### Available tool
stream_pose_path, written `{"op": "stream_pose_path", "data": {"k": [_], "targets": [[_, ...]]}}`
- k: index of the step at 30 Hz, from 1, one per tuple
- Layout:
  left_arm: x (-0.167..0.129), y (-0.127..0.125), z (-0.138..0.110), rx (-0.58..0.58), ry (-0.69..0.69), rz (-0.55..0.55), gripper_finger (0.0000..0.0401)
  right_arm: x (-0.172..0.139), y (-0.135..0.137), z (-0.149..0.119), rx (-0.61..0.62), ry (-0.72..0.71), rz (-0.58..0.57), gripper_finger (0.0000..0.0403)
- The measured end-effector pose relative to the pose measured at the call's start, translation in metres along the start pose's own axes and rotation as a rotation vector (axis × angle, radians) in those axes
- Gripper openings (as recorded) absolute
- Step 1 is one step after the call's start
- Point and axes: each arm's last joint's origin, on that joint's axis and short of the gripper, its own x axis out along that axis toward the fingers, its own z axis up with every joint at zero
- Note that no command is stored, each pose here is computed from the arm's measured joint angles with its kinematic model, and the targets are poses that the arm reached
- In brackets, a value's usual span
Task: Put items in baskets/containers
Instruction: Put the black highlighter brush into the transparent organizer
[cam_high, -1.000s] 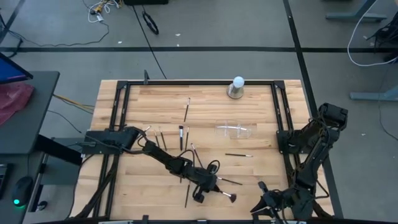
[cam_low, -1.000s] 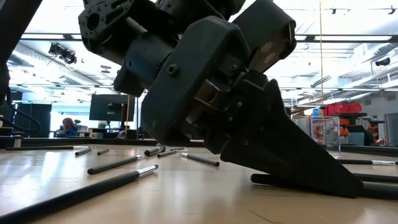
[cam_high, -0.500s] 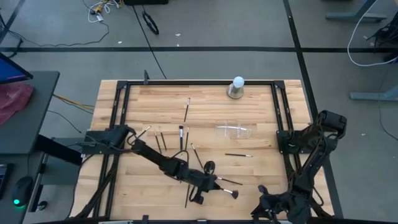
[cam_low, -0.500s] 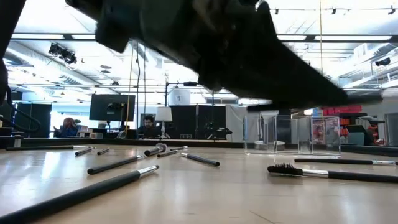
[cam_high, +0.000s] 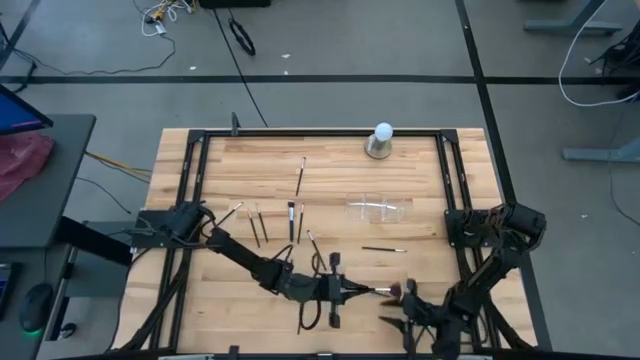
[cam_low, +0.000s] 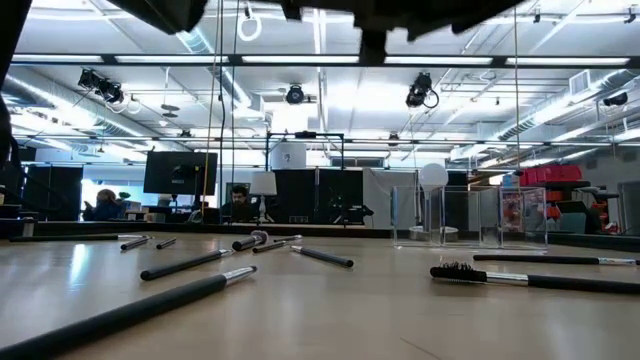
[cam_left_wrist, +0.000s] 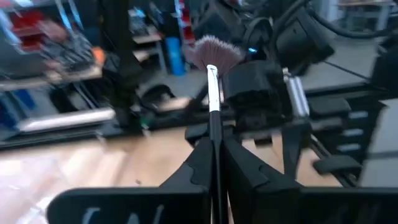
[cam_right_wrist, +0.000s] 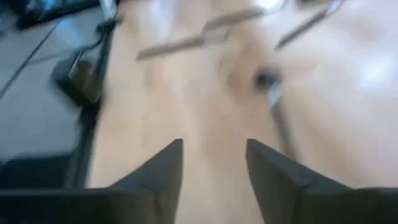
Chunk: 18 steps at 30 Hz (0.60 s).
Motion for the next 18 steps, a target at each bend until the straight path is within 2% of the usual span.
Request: {"op": "stream_pose_path", "data": {"k": [3, 6, 10, 18], "targets": [[-0.004, -0.006, 0.003, 0.029, -0.017, 0.048, 0.0023, 0.003, 0.001, 0.014, -0.033, -0.118, -0.052, 0.0222], [-0.007, -0.01, 0.005, 0.032, -0.026, 0.053, 0.0023, 0.001, 0.003, 0.028, -0.033, -0.237, -0.11, 0.0229], [-0.008, -0.01, 0.004, 0.044, -0.02, 0.078, 0.0023, -0.006, 0.008, 0.045, -0.017, -0.349, -0.162, 0.0222], [-0.007, -0.009, 0.004, 0.05, -0.02, 0.082, 0.0023, -0.007, 0.016, 0.073, -0.039, -0.41, -0.173, 0.019]]}}
